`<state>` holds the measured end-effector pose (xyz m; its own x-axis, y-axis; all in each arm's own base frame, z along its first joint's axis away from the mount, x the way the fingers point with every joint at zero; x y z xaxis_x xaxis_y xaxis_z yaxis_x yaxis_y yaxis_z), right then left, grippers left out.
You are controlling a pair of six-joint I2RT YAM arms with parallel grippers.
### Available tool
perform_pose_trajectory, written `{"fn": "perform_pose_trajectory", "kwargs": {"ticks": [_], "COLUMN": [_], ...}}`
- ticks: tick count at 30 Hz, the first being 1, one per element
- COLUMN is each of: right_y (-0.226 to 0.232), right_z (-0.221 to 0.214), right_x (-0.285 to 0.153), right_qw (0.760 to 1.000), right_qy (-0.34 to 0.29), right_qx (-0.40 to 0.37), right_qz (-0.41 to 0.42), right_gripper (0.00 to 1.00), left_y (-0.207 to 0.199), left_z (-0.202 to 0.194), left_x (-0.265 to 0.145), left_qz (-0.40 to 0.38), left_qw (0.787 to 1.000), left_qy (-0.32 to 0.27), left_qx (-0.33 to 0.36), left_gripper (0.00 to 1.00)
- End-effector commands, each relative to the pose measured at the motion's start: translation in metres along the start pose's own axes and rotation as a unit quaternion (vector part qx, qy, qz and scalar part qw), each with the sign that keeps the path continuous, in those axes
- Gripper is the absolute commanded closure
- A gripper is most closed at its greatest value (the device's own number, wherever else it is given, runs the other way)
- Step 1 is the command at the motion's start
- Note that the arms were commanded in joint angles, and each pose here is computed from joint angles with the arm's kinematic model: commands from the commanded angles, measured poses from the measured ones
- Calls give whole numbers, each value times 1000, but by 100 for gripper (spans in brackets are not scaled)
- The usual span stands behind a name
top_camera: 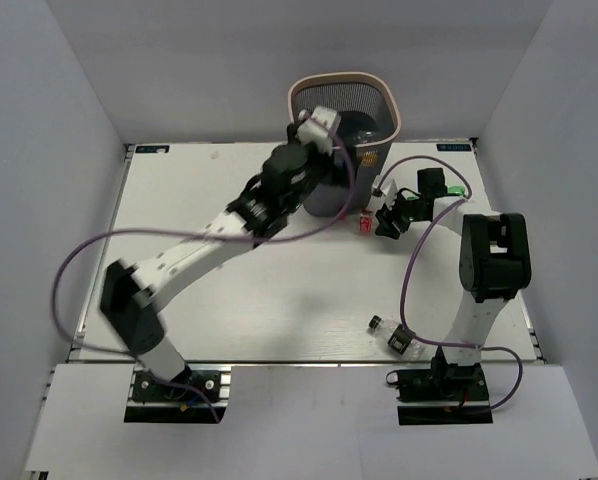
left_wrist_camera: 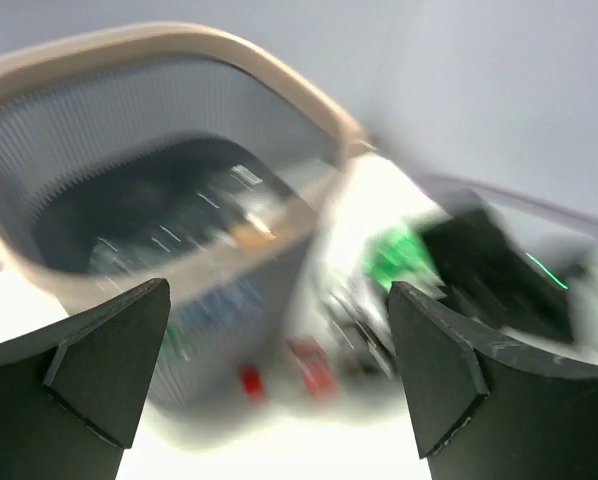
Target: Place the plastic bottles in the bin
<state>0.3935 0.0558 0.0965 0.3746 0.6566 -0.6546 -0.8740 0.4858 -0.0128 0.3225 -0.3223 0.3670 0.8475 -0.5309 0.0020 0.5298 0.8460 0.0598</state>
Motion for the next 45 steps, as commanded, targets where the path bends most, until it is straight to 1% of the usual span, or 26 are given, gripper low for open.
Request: {"fn": "perform_pose_trajectory", "kwargs": {"ticks": [1, 4, 7, 11, 13, 14, 15, 17, 18, 19, 20, 26, 27, 28, 29, 31, 32, 33, 34, 36, 37, 39, 40, 42, 43, 45], "right_y": [3, 20, 48, 69, 81, 86, 92, 106, 108, 111, 102, 62, 50, 48, 30, 9, -20, -25, -26, -48, -48, -49, -46, -33, -35, -25], "right_z": [5, -1, -6, 17, 38, 52, 62, 106, 118, 133, 162, 248, 255, 276, 279, 309, 296, 311, 329, 325, 329, 320, 298, 303, 282, 283], "right_x": [-13, -27, -48, -88, -126, -145, -158, -194, -202, -209, -226, -250, -231, -242, -221, -221, -179, -182, -194, -163, -165, -157, -140, -164, -149, -166], "right_qw": [1000, 997, 996, 996, 995, 992, 990, 973, 968, 966, 954, 919, 924, 919, 925, 919, 933, 931, 925, 935, 933, 938, 945, 939, 946, 945], "right_qy": [17, 33, 32, -13, -67, -91, -103, -170, -188, -218, -248, -367, -364, -381, -374, -387, -356, -361, -377, -353, -356, -345, -319, -340, -318, -320], "right_qx": [2, -19, -8, -1, -29, -72, -85, -154, -165, -136, -170, -129, -105, -84, -45, -48, 5, 2, -9, 29, 28, 32, 66, 30, 53, 46], "right_qz": [19, 60, 86, 85, 68, 49, 48, 28, 23, 34, 6, -66, -48, -46, -52, -59, -50, -49, -53, -34, -34, -32, -22, -47, -43, -58], "right_gripper": [61, 82, 88, 91, 91, 91, 91, 91, 91, 91, 91, 93, 93, 93, 93, 88, 86, 83, 65, 41, 11, 10, 10, 10, 10, 10], "left_y": [-12, -5, 9, 4, -4, -7, -10, -17, -21, -26, -27, -48, -54, -58, -64, -77, -82, -87, -96, -104, -112, -121, -127, -136, -143, -155], "left_z": [-1, -26, -13, 2, -10, -17, -44, -64, -83, -88, -92, -113, -116, -120, -123, -120, -121, -131, -128, -130, -133, -133, -130, -140, -138, -143], "left_x": [-75, -109, -129, -131, -136, -140, -142, -149, -154, -157, -158, -155, -154, -153, -146, -140, -136, -130, -128, -123, -119, -112, -110, -107, -107, -106], "left_qz": [-100, -83, -51, -96, -147, -169, -185, -227, -242, -255, -261, -299, -308, -315, -322, -342, -349, -360, -372, -385, -395, -403, -409, -427, -438, -459], "left_qw": [995, 995, 998, 995, 989, 985, 981, 971, 965, 960, 959, 944, 941, 938, 935, 927, 923, 913, 907, 896, 888, 881, 874, 863, 856, 845], "left_qy": [16, 56, 30, 12, 26, 32, 64, 80, 103, 111, 115, 133, 133, 134, 132, 121, 118, 125, 113, 98, 95, 83, 71, 64, 51, 49], "left_qx": [-21, -22, -18, -2, 5, 5, 9, 8, 10, 5, 4, 32, 39, 49, 68, 97, 112, 144, 161, 200, 215, 235, 252, 262, 269, 271], "left_gripper": [0, 0, 0, 0, 0, 0, 0, 0, 0, 0, 0, 0, 0, 0, 0, 0, 0, 0, 0, 0, 0, 0, 0, 0, 0, 0]}}
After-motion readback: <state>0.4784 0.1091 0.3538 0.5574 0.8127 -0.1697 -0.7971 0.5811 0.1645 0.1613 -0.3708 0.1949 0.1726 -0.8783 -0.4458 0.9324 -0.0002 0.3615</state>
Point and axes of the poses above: each gripper's point midway between its finger pads, its own x axis out along the fingers, its own y axis along the line the jaws close on, z = x × y, the point moved 9 cm from there along -x, back along the fingers, and after that the axes turned 9 degrees about x, right-handed, at the moved point
